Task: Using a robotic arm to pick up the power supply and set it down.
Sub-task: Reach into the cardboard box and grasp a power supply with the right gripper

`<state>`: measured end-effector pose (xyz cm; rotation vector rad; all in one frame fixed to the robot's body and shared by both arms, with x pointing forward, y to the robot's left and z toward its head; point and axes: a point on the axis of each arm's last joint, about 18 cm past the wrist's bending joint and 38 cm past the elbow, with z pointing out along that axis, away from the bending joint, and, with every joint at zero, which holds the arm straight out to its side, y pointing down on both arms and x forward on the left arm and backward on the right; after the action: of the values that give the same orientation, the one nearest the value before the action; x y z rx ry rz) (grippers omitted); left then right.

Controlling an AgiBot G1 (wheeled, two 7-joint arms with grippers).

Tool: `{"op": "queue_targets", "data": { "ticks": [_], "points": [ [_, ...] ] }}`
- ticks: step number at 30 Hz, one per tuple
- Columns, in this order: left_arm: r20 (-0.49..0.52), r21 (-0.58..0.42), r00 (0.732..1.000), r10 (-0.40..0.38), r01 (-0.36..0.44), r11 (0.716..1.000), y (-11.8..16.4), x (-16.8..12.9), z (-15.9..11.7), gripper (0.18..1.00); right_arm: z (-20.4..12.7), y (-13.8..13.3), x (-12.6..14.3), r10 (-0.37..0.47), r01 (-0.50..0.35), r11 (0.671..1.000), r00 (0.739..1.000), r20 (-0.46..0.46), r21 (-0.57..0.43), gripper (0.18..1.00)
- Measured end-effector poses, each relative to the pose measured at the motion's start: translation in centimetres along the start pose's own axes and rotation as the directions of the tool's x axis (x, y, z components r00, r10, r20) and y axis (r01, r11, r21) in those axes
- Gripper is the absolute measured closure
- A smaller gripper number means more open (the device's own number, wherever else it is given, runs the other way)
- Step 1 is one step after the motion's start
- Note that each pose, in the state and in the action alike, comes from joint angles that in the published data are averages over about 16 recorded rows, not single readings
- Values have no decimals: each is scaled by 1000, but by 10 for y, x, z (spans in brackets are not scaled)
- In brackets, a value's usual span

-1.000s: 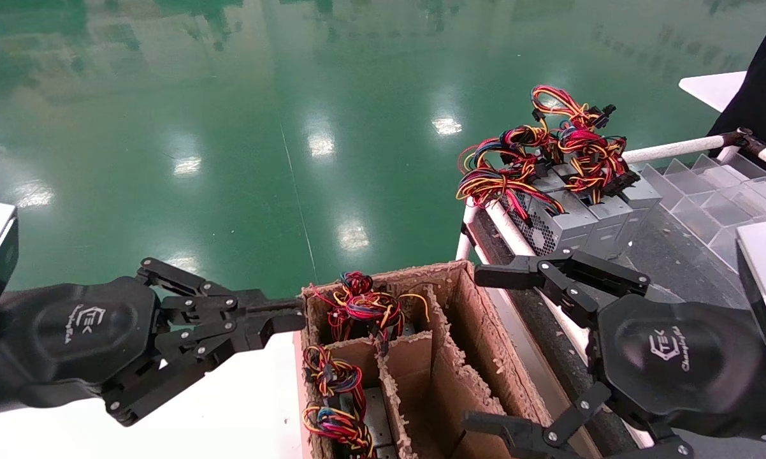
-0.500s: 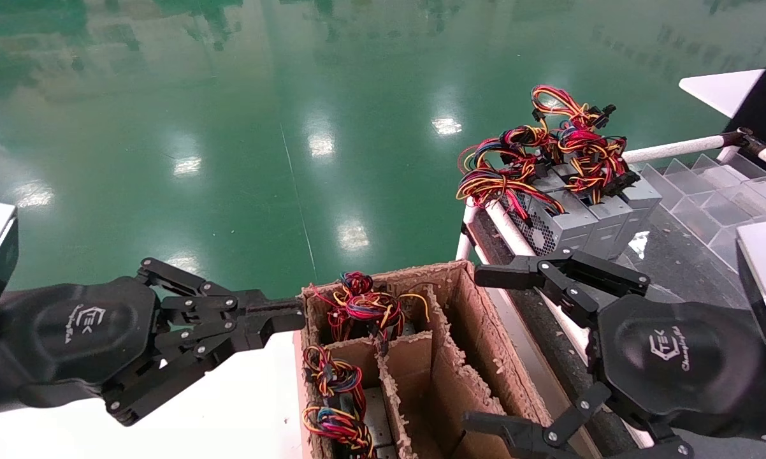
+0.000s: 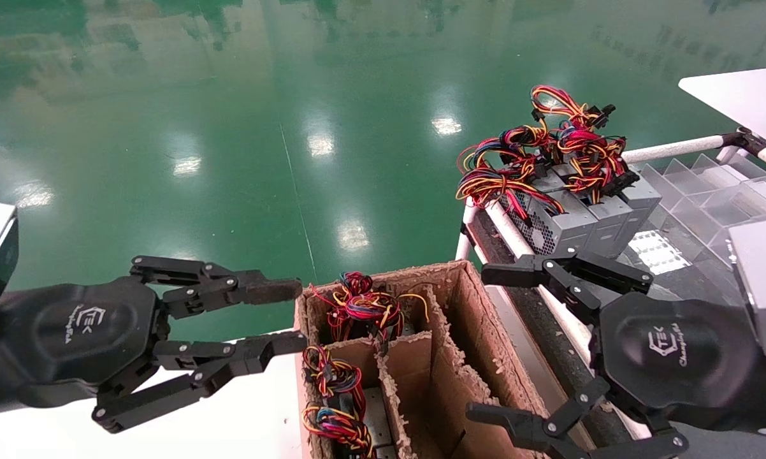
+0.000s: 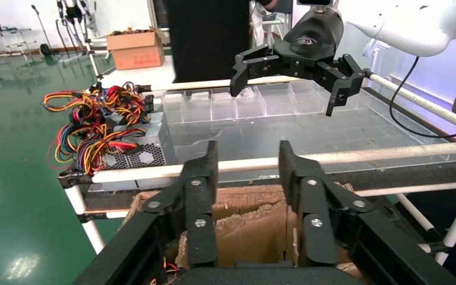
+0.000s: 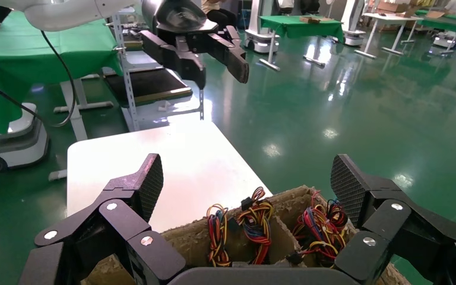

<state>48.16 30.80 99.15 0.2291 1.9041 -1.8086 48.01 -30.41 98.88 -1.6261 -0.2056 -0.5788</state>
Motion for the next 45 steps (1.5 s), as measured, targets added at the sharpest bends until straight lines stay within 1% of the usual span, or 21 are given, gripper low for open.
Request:
{"op": "queue_targets", "data": {
  "ticks": [1, 5, 7, 10, 17, 23, 28, 36, 39, 45],
  "points": [
    [0, 0, 1000, 0, 0, 1000, 0, 0, 0, 798, 1, 1, 0, 3, -3, 1000, 1000, 0, -3, 178],
    [0, 0, 1000, 0, 0, 1000, 0, 0, 0, 702, 7, 10, 3, 21, -21, 1000, 1000, -1, -20, 178],
    [0, 0, 1000, 0, 0, 1000, 0, 0, 0, 666, 12, 16, 5, 36, -36, 999, 999, 3, -31, 178],
    [0, 0, 1000, 0, 0, 1000, 0, 0, 0, 587, 23, 29, 7, 63, -62, 997, 998, 14, -52, 178],
    [0, 0, 1000, 0, 0, 1000, 0, 0, 0, 421, 64, 63, 10, 129, -119, 985, 989, 78, -123, 178],
    [0, 0, 1000, 0, 0, 1000, 0, 0, 0, 318, 102, 88, 8, 161, -132, 973, 976, 149, -189, 178],
    [0, 0, 1000, 0, 0, 1000, 0, 0, 0, 258, 126, 103, 7, 165, -122, 967, 969, 182, -225, 179],
    [0, 0, 1000, 0, 0, 1000, 0, 0, 0, 200, 144, 120, 9, 150, -104, 964, 973, 178, -243, 190],
    [0, 0, 1000, 0, 0, 1000, 0, 0, 0, 192, 148, 125, 10, 147, -103, 964, 974, 170, -243, 199],
    [0, 0, 1000, 0, 0, 1000, 0, 0, 0, 184, 152, 132, 10, 147, -106, 965, 976, 160, -239, 245]
  ]
}}
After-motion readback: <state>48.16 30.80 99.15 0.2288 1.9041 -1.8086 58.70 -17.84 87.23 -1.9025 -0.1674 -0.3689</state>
